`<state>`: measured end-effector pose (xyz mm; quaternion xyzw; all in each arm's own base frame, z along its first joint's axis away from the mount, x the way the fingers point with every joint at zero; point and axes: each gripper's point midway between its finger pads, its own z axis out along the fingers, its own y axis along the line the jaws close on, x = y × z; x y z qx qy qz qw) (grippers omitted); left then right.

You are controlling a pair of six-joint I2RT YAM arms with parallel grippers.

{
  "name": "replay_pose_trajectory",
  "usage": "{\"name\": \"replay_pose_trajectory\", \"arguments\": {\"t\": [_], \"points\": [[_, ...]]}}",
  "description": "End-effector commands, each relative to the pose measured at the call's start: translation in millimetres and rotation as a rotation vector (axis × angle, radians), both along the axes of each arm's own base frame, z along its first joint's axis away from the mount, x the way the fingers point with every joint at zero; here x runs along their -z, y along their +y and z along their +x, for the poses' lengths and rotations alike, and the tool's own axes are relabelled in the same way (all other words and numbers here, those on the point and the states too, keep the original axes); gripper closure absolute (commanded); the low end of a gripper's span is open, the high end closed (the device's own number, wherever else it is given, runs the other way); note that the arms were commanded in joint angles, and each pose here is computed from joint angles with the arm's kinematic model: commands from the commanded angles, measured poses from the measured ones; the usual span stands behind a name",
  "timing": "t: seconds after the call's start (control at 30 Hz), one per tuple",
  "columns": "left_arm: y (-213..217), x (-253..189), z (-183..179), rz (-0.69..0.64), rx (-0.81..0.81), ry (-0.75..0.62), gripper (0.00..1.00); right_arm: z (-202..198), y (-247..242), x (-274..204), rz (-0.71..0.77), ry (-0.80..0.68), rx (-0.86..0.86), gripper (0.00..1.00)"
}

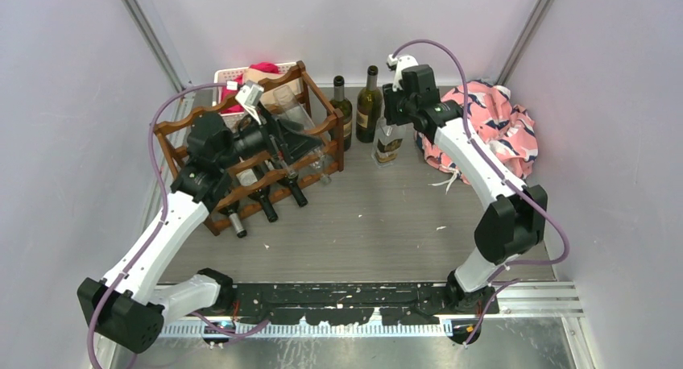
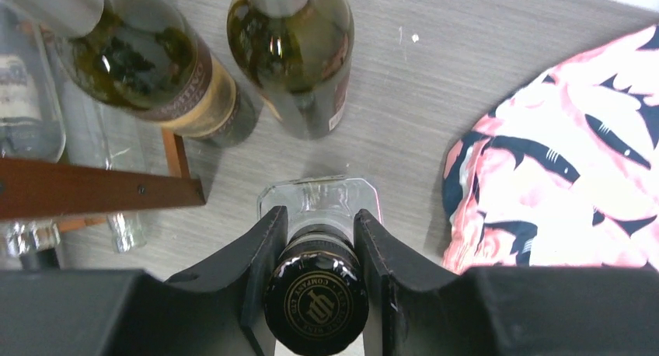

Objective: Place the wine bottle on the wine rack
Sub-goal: Pick up the wine bottle from the center of the board.

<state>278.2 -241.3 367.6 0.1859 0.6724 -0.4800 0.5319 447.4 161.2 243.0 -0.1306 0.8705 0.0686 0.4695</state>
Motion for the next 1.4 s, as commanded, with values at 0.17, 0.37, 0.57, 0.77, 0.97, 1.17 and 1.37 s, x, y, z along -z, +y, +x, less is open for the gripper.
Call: {"name": "replay_pose_trajectory", "arguments": {"t": [0.17, 0.37, 0.57, 0.77, 0.97, 1.17, 1.37], "points": [[-44, -12, -69, 0.112, 0.183, -0.271, 0.02, -86, 13, -71, 0.309, -0.039, -0.071, 0.99], [-70, 32, -118, 0.222, 0.334, -0.502, 0.04, -147, 14, -82, 0.491, -0.001, -0.119, 0.99], [-71, 67, -134, 0.191, 0.361, -0.524, 0.06, -193, 16, -92, 0.64, 0.0, -0.168, 0.99], [-71, 105, -129, 0.289, 0.261, -0.54, 0.01, -213, 21, -83, 0.747, 0.027, -0.192, 0.99], [-68, 138, -110, 0.347, 0.148, -0.579, 0.0, -219, 30, -68, 0.815, 0.079, -0.214, 0.99], [-78, 155, -110, 0.36, 0.18, -0.597, 0.0, -217, 32, -57, 0.848, 0.095, -0.21, 0.99], [-84, 174, -101, 0.382, 0.162, -0.57, 0.0, -215, 35, -50, 0.868, 0.109, -0.216, 0.99]]}}
